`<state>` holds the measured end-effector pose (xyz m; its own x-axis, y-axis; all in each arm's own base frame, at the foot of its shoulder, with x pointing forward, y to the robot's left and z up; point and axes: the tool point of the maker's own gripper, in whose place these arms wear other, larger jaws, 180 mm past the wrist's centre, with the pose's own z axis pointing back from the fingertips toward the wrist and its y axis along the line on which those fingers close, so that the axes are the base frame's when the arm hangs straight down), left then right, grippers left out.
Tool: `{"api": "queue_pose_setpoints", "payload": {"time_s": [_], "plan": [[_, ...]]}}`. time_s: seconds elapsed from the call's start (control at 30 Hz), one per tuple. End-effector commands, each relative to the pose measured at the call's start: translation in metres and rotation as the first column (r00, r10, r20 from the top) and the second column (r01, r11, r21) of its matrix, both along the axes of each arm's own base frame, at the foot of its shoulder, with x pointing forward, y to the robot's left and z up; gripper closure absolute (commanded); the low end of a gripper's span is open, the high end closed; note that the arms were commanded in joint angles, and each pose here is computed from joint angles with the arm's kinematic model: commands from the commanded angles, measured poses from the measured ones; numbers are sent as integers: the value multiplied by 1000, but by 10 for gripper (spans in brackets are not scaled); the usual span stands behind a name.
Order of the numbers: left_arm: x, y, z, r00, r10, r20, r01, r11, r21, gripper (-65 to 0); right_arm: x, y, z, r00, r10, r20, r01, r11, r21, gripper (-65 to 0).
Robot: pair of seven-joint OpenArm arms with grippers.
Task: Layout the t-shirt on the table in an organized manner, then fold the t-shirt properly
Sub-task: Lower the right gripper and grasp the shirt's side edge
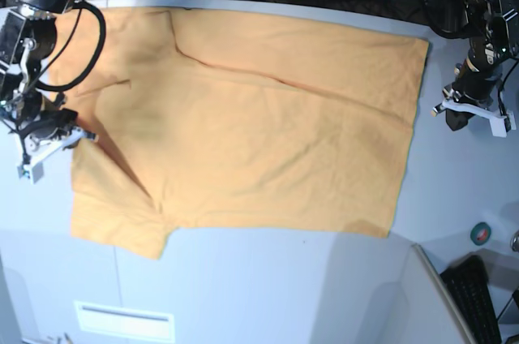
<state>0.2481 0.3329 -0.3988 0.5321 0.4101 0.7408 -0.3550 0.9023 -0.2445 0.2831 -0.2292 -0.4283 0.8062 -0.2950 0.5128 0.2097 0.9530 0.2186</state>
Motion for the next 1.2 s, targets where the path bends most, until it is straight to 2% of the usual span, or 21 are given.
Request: {"api": "queue_pose_setpoints", "payload": {"time_s": [0.0, 0.23, 0.4, 0.43, 0.53, 0.6, 0.7, 0.83, 1.0, 1.17], "plan": [[9, 7, 15, 999, -10, 46, 9, 1000, 29, 0, 5, -2, 9, 999, -1, 35, 1, 1000, -7, 0], [8, 7, 15, 999, -10, 44, 9, 1000, 29, 0, -31, 25, -18, 998, 2, -60, 1, 998, 57, 0], [8, 7, 15, 999, -10, 44, 9, 1000, 29, 0, -32, 26, -4, 1000, 6, -25, -5, 999, 35, 0], [8, 7, 15, 999, -9, 45, 8, 1000, 29, 0, -29, 26, 3, 1000, 9, -9, -9, 1000, 29, -69], [7, 8, 15, 999, -7, 43, 5, 1000, 30, 0, -13, 22, 25, 998, 12, 59, -12, 1000, 2, -348], [6, 8, 15, 999, -7, 41, 5, 1000, 30, 0, 3, 14, 33, 996, -1, 90, 2, 1000, -4, -431], [5, 8, 14, 999, -5, 39, 3, 1000, 29, 0, 31, -6, 30, 995, -50, 84, 47, 998, 30, -438], [4, 10, 14, 999, -2, 38, 1, 1000, 30, 0, 54, -25, 8, 996, -93, 10, 92, 991, 93, -438], [4, 10, 14, 999, -3, 38, 1, 999, 32, 0, 62, -38, -24, 989, -137, -57, 144, 979, 147, -438], [4, 10, 14, 999, -3, 38, 2, 999, 33, 0, 55, -33, -47, 983, -151, -101, 168, 969, 179, -438]]}}
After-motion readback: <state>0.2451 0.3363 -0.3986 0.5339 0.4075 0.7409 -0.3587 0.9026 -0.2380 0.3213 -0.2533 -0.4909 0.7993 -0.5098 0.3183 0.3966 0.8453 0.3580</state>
